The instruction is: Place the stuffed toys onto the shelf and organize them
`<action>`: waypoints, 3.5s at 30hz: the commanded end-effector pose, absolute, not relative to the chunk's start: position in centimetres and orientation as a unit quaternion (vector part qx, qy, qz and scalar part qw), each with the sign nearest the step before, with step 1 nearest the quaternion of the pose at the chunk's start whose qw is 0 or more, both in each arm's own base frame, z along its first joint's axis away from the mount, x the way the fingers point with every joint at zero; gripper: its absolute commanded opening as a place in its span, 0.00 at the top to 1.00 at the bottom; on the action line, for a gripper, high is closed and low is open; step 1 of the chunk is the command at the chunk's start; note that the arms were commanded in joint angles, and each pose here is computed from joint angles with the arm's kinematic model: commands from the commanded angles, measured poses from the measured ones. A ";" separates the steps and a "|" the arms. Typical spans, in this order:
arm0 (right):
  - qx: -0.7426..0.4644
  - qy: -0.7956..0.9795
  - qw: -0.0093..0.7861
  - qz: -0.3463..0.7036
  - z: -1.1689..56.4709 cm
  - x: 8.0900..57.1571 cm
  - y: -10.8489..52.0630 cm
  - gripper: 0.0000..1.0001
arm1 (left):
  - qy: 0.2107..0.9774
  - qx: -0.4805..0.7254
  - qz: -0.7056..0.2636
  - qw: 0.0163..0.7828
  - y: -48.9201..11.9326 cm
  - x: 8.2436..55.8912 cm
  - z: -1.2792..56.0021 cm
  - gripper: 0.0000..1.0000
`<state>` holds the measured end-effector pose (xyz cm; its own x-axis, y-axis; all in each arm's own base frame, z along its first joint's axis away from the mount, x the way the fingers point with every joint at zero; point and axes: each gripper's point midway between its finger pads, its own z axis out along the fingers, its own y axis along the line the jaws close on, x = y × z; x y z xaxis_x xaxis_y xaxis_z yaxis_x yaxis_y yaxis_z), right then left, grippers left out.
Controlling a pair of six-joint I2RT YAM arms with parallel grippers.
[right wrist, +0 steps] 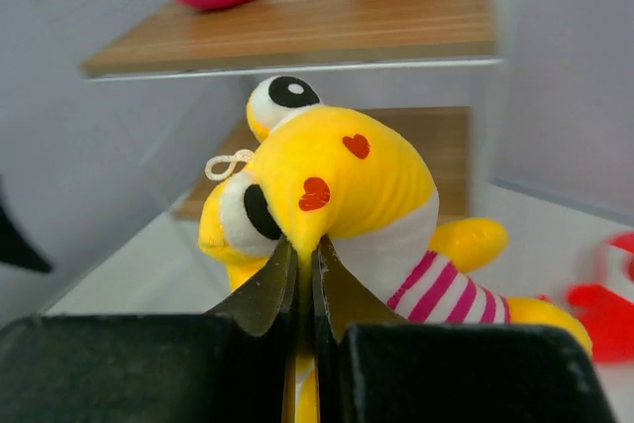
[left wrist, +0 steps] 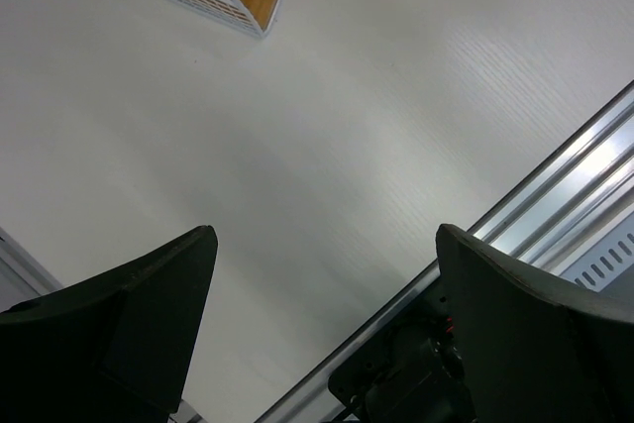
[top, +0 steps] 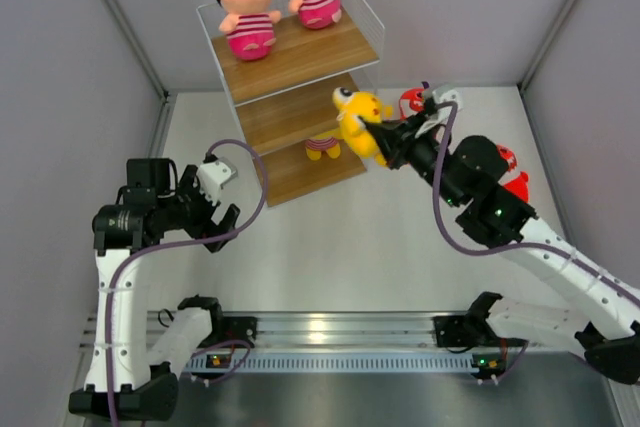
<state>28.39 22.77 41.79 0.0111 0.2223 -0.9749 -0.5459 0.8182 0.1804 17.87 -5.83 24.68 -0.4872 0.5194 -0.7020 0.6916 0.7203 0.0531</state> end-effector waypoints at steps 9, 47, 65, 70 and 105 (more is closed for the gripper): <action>-0.222 0.570 0.639 0.465 38.2 20.6 40.4 1.00 | 0.814 0.404 -0.167 0.383 -8.2 14.9 26.3 0.02; -0.335 0.502 0.506 0.617 29.4 12.7 50.5 0.92 | 0.808 0.370 -0.181 0.420 -9.2 19.5 26.3 1.00; -0.576 0.508 0.403 0.498 27.5 15.6 42.3 0.23 | 0.775 0.485 -0.221 0.340 -9.7 15.1 21.4 1.00; -0.588 0.466 0.415 0.514 28.4 15.6 43.5 0.33 | 0.769 0.484 -0.229 0.350 -10.1 14.8 22.4 1.00; -0.464 0.534 0.467 0.531 26.4 14.8 46.4 1.00 | 0.814 0.421 -0.174 0.359 -8.3 14.5 23.6 0.42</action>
